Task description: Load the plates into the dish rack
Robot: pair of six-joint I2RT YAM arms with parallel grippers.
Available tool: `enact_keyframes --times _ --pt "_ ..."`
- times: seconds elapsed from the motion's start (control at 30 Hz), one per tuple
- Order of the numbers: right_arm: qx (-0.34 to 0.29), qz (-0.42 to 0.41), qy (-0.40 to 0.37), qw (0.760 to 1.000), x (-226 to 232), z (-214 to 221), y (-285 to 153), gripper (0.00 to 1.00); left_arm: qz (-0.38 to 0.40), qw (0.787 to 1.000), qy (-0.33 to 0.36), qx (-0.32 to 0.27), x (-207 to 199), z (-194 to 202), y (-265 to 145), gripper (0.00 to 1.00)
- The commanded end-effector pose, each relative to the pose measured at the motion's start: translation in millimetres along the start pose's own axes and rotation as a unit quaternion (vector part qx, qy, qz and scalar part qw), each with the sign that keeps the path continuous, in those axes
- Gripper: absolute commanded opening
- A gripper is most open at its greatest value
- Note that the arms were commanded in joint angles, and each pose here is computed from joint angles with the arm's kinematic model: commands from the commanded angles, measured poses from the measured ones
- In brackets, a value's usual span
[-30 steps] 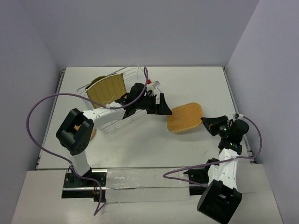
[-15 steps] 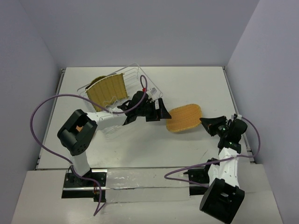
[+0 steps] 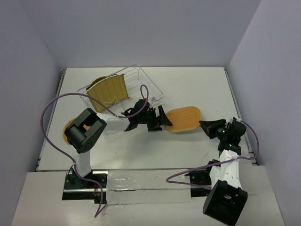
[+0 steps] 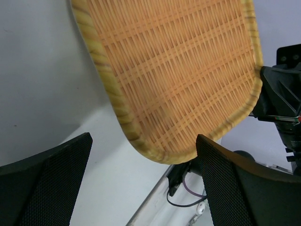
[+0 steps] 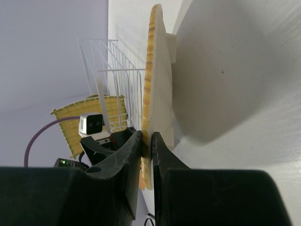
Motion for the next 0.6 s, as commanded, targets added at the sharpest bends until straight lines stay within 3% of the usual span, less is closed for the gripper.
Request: enact_keyframes --times 0.0,0.47,0.57 --pt "0.012 -0.042 -0.013 0.999 13 5 -1 0.00 0.039 0.999 -0.001 -0.017 -17 -4 1 0.99" --pt "0.042 -0.041 0.016 0.998 1 22 -3 0.00 0.076 0.997 -0.021 -0.024 -26 -6 7 0.96" --pt "0.059 -0.032 0.021 0.998 -5 27 -3 0.00 0.082 0.996 -0.021 -0.031 -29 -8 7 0.89"
Point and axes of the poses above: each gripper's point midway between its finger pads, its own y axis out along the fingers, its own x axis along the line the jaws close on, z = x × y, the point moved 10 cm from there along -y, back along the fingers, and after that the axes turned 15 degrees about y, right-handed, at the moved point
